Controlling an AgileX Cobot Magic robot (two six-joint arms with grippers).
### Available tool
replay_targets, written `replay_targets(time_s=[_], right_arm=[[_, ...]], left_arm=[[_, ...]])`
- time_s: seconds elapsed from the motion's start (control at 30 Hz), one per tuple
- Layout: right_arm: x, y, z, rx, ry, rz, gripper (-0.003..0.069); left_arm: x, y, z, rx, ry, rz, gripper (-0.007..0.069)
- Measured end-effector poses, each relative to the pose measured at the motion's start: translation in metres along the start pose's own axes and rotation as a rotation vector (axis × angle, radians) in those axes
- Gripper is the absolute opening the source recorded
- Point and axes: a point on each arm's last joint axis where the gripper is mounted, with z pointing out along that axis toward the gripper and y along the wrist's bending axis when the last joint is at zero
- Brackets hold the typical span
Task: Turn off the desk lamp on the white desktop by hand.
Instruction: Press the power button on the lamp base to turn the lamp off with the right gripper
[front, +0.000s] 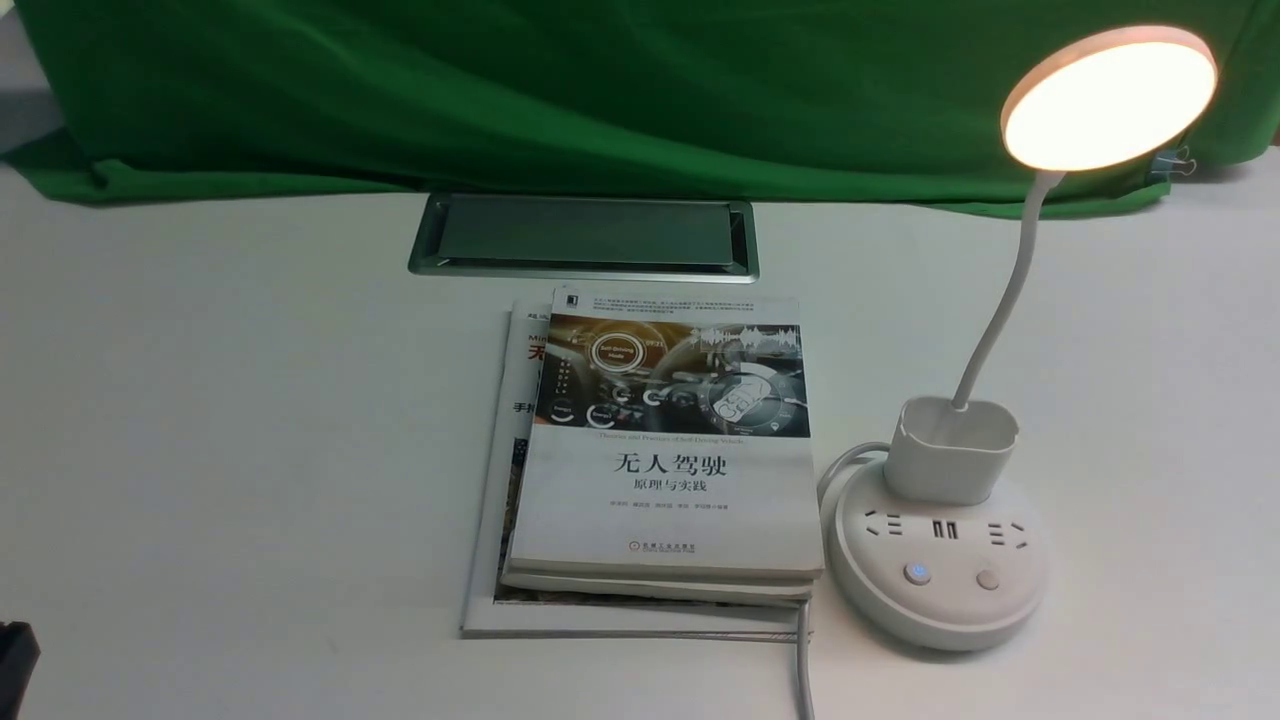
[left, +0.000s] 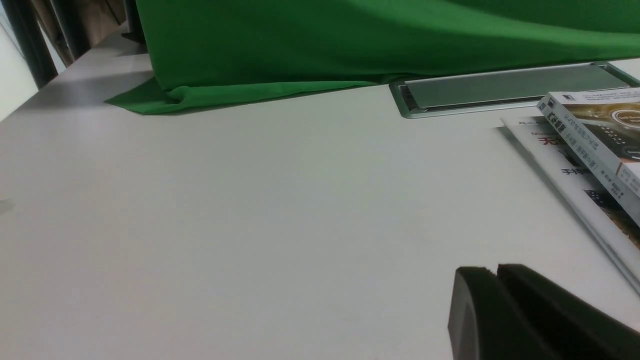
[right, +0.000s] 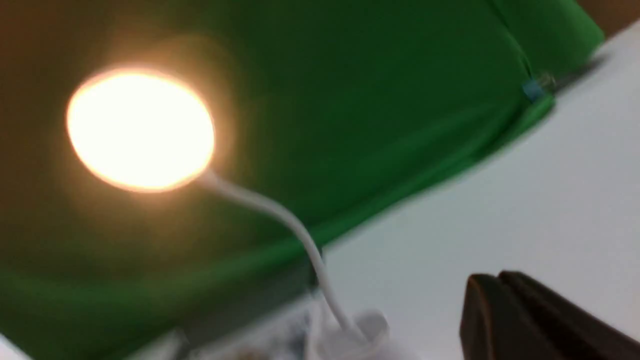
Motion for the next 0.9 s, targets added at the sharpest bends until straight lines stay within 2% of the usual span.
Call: replay_targets(time_s=[0.17, 0.23, 0.3, 0.37, 0.57, 0.73, 0.9], right_arm=[[-0.045, 0.041, 0.023, 0.043, 0.444, -0.312, 0.0052], [-0.049, 0.046, 0.037, 0.065, 0.586, -0.363, 0.0052], [-0.054, 0.054, 0.066, 0.092, 0.812, -0.424, 0.0050], [-0.056, 0.056, 0.089, 0.105, 0.926, -0.450, 0.0048], [-0.021, 0.060, 0.158, 0.091, 1.155, -0.503, 0.0048], [0.024, 0.071, 0.190, 0.042, 1.279, -0.557, 0.0048], [0.052, 0.070, 0.215, 0.050, 1.350, -0.567, 0.0045]], left_arm=[[0.000, 0.000, 0.000, 0.000, 0.000, 0.000, 0.0020], [0.000, 0.000, 0.000, 0.000, 0.000, 0.000, 0.0020], [0.000, 0.000, 0.000, 0.000, 0.000, 0.000, 0.0020], [0.000, 0.000, 0.000, 0.000, 0.000, 0.000, 0.0020], [0.000, 0.000, 0.000, 0.000, 0.000, 0.000, 0.0020], [0.000, 0.000, 0.000, 0.000, 0.000, 0.000, 0.0020], [0.000, 0.000, 0.000, 0.000, 0.000, 0.000, 0.0020]])
